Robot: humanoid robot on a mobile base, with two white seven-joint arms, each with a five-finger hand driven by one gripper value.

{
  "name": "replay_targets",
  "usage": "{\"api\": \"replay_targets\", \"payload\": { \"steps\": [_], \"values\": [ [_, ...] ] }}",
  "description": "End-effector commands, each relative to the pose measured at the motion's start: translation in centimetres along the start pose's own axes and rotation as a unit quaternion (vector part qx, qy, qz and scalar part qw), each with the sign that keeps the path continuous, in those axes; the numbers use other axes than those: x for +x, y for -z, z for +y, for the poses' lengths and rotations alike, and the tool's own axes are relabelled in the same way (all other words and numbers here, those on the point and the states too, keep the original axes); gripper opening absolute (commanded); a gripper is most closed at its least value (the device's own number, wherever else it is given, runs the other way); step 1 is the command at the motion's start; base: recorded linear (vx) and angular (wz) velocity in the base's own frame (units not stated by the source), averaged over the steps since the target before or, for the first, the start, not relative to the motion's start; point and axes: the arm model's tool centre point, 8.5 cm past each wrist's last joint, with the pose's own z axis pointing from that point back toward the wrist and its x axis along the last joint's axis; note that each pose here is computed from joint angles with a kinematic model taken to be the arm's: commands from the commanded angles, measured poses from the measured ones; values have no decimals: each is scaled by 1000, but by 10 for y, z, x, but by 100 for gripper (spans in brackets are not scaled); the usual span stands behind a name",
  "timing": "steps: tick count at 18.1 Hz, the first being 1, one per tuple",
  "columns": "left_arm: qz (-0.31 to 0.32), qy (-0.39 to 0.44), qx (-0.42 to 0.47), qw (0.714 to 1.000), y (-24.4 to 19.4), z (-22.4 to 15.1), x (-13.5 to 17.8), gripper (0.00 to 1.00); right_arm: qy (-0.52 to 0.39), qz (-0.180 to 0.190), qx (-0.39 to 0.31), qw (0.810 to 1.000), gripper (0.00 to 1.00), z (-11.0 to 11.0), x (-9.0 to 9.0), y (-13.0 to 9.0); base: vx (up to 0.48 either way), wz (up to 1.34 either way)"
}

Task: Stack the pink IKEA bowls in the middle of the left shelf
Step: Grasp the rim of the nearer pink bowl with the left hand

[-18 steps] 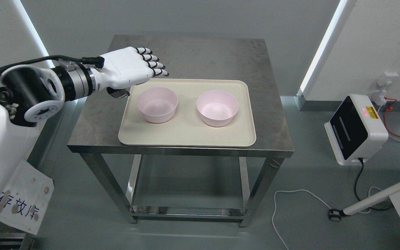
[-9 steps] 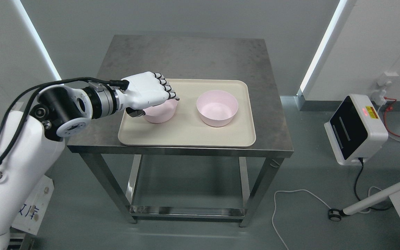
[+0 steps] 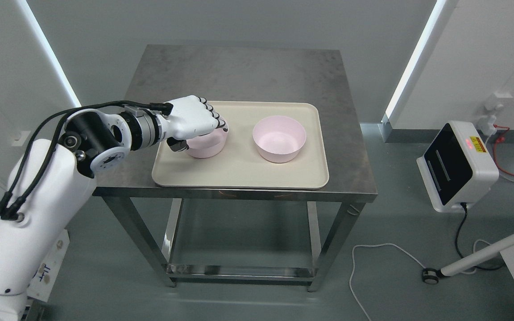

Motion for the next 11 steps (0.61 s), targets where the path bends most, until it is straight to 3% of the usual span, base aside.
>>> {"api": "replay_targets", "payload": {
  "steps": [1,6,11],
  "values": [
    [17,-42,-41,998,7,-32,-21,77,5,-16,-8,1000,100,-11,11,0,0,0],
    [19,-46,-46,998,3,-38,-24,77,5,-16,-8,1000,100,-11,11,0,0,0],
    [6,-42,-47,998,4,-42,-19,54,5,-16,-8,1000,100,-11,11,0,0,0]
  ]
}}
